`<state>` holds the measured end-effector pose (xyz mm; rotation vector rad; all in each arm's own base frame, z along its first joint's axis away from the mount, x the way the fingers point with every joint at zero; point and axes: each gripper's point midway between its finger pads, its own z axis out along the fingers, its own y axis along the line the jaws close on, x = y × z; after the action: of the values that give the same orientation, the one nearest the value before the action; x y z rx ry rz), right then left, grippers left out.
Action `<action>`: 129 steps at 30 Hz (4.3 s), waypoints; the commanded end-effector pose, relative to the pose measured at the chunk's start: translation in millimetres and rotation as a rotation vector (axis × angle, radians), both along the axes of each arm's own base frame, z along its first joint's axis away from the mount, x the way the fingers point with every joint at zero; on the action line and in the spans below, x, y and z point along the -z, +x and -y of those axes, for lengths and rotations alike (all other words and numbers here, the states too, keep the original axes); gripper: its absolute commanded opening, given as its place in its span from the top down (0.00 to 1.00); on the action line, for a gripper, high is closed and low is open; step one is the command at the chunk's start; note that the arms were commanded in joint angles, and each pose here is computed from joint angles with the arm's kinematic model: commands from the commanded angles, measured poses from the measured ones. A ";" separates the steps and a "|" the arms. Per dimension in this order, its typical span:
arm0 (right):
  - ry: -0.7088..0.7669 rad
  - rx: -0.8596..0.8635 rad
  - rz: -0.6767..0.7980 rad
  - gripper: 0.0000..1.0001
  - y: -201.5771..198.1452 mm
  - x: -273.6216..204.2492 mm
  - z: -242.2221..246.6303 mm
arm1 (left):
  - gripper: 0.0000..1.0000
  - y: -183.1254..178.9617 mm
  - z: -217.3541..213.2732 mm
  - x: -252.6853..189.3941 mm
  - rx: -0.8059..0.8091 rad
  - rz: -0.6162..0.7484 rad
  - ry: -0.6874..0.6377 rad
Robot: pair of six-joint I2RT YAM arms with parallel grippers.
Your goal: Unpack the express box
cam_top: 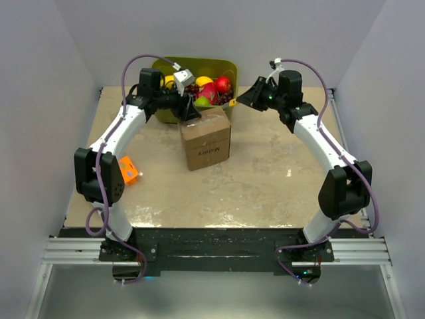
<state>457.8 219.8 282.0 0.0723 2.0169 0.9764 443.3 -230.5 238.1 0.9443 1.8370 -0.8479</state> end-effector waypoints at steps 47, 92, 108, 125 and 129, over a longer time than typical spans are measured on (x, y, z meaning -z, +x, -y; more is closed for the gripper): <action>-0.066 -0.124 -0.172 1.00 -42.7 -2.6 12.4 | 1.00 -3.8 0.5 24.0 -0.112 -0.033 0.078; -0.134 -0.188 0.053 1.00 30.4 -37.6 -28.5 | 0.37 -33.6 4.8 -45.3 -0.098 0.085 -0.028; 0.045 -0.236 0.126 1.00 23.8 -74.2 -21.9 | 0.18 -24.3 -0.3 -1.7 -0.054 -0.233 -0.186; 0.054 -0.172 0.109 1.00 -10.9 -58.4 -19.2 | 0.38 -37.0 -14.3 60.6 -0.165 -0.332 -0.090; 0.071 -0.095 0.185 1.00 -9.5 -74.2 -16.7 | 0.40 -32.3 -14.1 62.0 -0.180 -0.324 -0.080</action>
<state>443.5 240.2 297.3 -0.1005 2.0499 1.1307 417.3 -224.1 217.3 0.6608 1.9457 -1.0549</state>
